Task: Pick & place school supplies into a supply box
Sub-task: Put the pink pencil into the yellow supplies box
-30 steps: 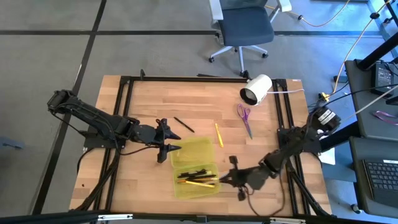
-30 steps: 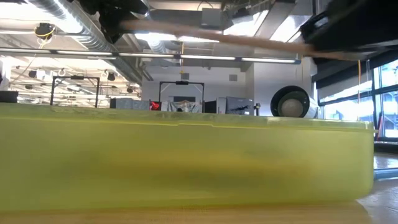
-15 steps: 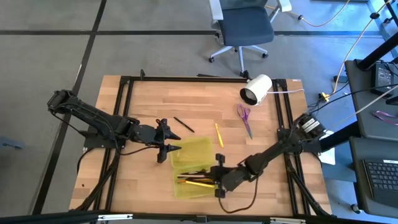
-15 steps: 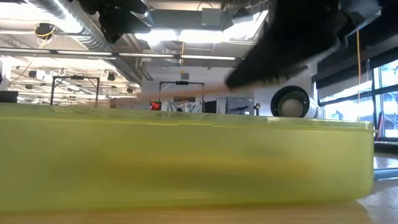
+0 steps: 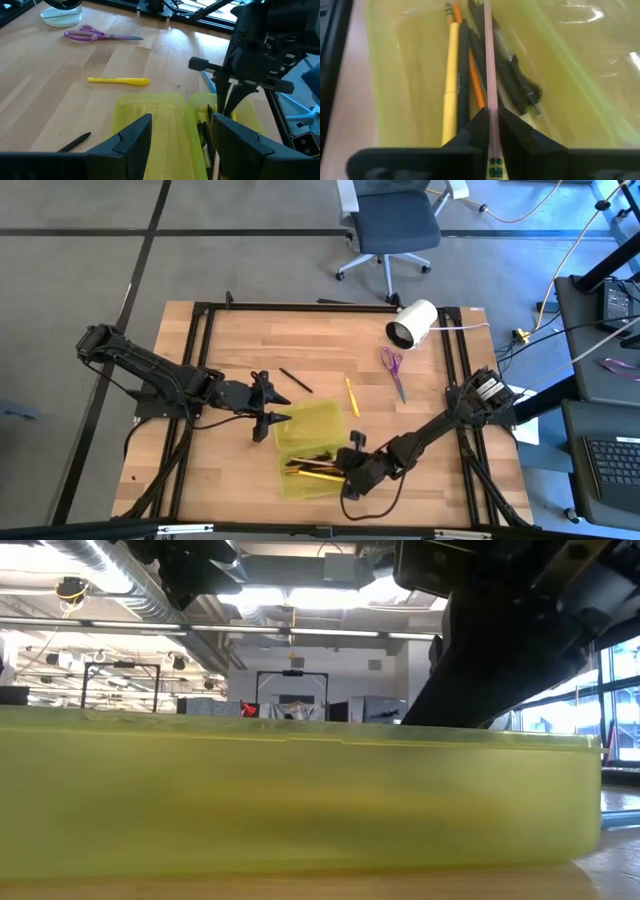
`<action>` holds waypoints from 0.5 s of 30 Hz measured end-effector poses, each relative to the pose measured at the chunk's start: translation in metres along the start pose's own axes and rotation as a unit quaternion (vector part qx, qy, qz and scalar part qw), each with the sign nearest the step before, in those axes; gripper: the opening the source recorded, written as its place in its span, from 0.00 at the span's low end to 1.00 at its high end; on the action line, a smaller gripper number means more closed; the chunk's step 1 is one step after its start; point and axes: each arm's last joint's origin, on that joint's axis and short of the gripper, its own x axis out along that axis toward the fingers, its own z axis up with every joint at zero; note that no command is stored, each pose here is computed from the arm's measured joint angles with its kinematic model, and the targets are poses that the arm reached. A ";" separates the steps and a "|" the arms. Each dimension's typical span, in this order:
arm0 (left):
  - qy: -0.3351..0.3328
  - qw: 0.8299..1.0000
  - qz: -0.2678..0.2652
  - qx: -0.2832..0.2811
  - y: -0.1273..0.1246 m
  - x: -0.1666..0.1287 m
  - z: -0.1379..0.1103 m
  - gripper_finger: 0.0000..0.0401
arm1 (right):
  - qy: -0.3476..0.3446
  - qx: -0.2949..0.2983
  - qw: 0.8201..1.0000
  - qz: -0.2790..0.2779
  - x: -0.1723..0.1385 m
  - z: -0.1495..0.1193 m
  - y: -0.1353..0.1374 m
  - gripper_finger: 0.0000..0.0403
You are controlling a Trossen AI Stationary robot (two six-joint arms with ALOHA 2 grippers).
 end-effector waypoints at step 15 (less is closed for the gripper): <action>-0.002 1.000 -0.001 -0.001 0.000 0.000 0.000 0.49 | 0.039 -0.019 0.998 0.041 -0.007 0.001 0.001 0.15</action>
